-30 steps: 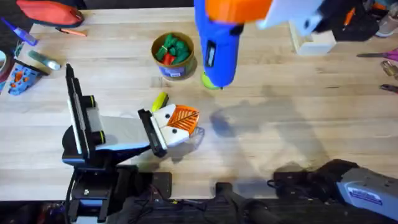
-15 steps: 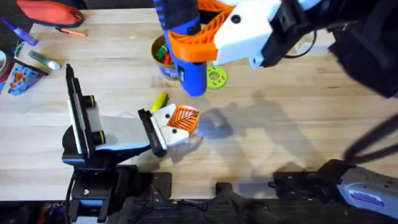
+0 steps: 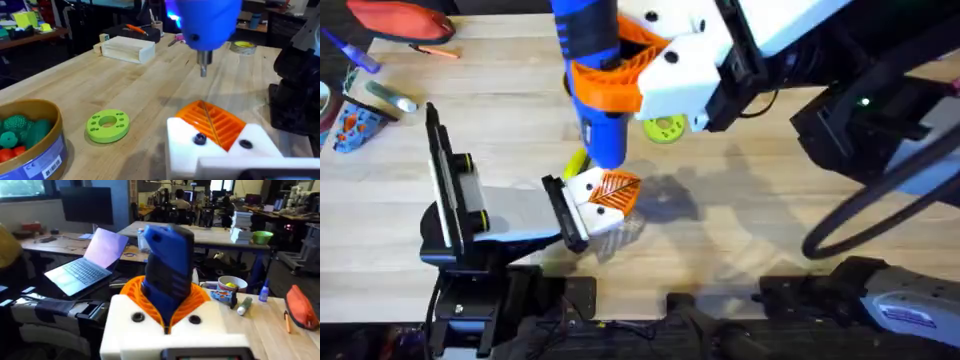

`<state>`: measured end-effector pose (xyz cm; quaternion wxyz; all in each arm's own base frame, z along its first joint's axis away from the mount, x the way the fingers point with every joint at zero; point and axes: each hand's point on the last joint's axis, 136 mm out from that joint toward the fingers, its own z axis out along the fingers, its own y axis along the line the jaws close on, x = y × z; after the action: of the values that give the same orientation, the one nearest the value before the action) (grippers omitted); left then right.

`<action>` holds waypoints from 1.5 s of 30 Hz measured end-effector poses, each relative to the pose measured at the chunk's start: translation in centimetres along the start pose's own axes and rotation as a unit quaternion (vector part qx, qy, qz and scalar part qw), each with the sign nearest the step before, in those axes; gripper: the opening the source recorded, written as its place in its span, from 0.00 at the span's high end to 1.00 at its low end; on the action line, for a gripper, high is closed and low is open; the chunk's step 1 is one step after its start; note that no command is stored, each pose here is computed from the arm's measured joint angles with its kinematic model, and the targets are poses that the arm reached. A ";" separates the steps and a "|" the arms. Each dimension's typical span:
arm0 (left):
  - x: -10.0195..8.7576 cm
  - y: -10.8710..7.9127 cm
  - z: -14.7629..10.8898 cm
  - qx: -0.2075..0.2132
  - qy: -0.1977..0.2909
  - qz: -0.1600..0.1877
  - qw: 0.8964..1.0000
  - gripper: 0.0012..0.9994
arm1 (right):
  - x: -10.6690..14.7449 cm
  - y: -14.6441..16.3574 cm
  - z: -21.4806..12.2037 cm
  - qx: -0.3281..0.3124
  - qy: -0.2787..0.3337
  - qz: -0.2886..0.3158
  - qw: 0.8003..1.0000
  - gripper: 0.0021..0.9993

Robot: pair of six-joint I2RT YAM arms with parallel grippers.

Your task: Pick up the gripper from the table and insert it into the empty holder that is missing its gripper. Then pick up a screw, insert it into the mounting hole, and use the screwdriver to tighten it. Finally, clean up the table by picking up the vegetable and placing it into the bucket.

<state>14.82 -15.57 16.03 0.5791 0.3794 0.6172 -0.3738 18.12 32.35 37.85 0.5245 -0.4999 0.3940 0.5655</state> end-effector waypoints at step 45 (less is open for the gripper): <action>0.0 0.0 0.0 0.000 0.000 0.000 1.000 0.99 | 2.7 1.6 3.6 -0.129 0.020 -0.010 0.991 0.98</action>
<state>14.82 -15.57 16.03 0.5791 0.3794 0.6172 -0.3738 16.18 36.16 35.76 0.4533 -0.5785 0.3230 0.5962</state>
